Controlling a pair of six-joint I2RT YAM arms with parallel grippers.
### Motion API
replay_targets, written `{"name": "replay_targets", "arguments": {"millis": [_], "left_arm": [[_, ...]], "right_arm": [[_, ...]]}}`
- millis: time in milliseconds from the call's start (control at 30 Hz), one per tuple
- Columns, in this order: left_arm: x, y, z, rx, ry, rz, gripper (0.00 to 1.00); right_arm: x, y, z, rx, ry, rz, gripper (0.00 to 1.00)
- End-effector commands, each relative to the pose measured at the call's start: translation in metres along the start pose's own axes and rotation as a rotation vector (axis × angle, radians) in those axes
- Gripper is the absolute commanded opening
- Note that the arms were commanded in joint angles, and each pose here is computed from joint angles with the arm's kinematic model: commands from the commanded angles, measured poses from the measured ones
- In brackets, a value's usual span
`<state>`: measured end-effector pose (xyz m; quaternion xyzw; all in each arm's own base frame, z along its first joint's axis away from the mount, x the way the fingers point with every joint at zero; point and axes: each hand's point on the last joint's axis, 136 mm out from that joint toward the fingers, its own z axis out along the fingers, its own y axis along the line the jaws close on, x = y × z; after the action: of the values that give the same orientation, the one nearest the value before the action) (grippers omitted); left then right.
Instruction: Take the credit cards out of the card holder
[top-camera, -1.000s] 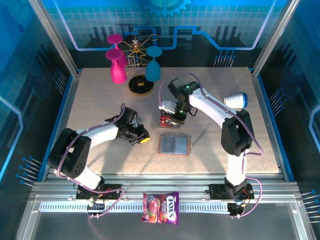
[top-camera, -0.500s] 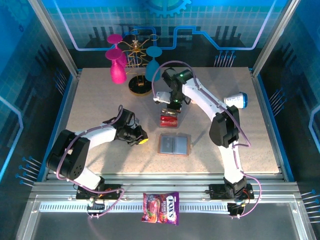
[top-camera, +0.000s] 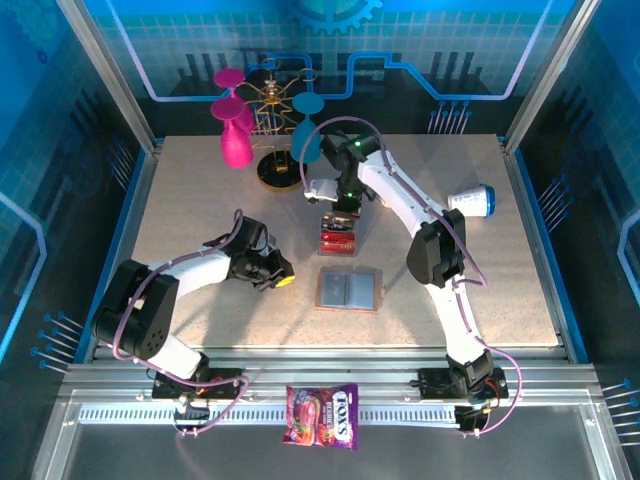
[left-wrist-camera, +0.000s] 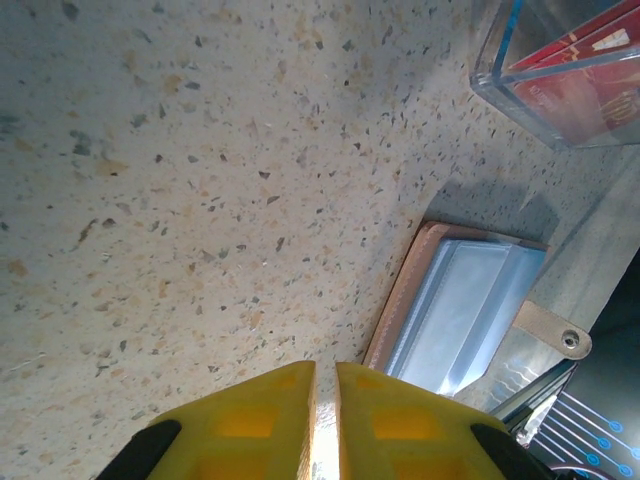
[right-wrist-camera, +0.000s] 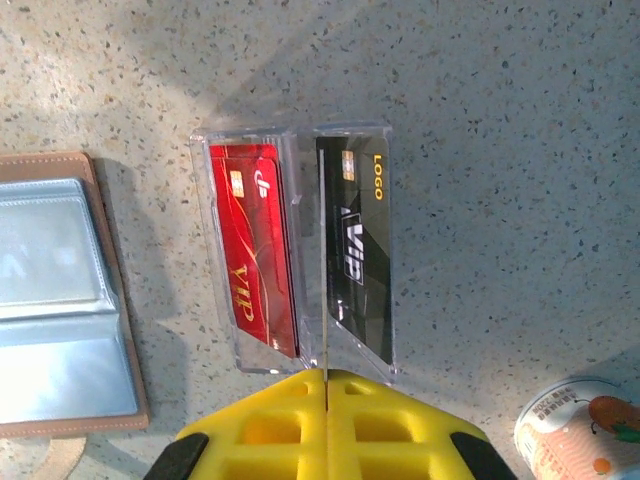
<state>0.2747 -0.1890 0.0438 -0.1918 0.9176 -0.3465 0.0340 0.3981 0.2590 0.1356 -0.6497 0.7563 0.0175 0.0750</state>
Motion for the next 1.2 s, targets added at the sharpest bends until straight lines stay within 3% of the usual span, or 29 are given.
{"name": "replay_targets", "arguments": {"millis": [0,433,600,800,1167], "left_arm": [[0.004,0.001,-0.004,0.020,0.011,-0.011,0.14],[0.004,0.004,-0.007,0.010,0.006,-0.021,0.14],[0.003,0.003,-0.007,0.010,0.008,-0.017,0.15],[0.003,-0.001,-0.008,0.012,0.017,-0.007,0.16],[0.004,-0.014,-0.001,0.037,0.044,0.015,0.17]], "right_arm": [[0.009,-0.003,0.010,-0.031,0.036,-0.016,0.00],[0.008,-0.001,0.034,-0.091,0.039,-0.012,0.00],[0.013,-0.022,0.032,0.016,0.080,0.006,0.20],[0.009,-0.033,0.012,0.105,0.043,0.021,0.24],[0.005,-0.017,-0.012,0.134,-0.064,0.123,0.26]]}}
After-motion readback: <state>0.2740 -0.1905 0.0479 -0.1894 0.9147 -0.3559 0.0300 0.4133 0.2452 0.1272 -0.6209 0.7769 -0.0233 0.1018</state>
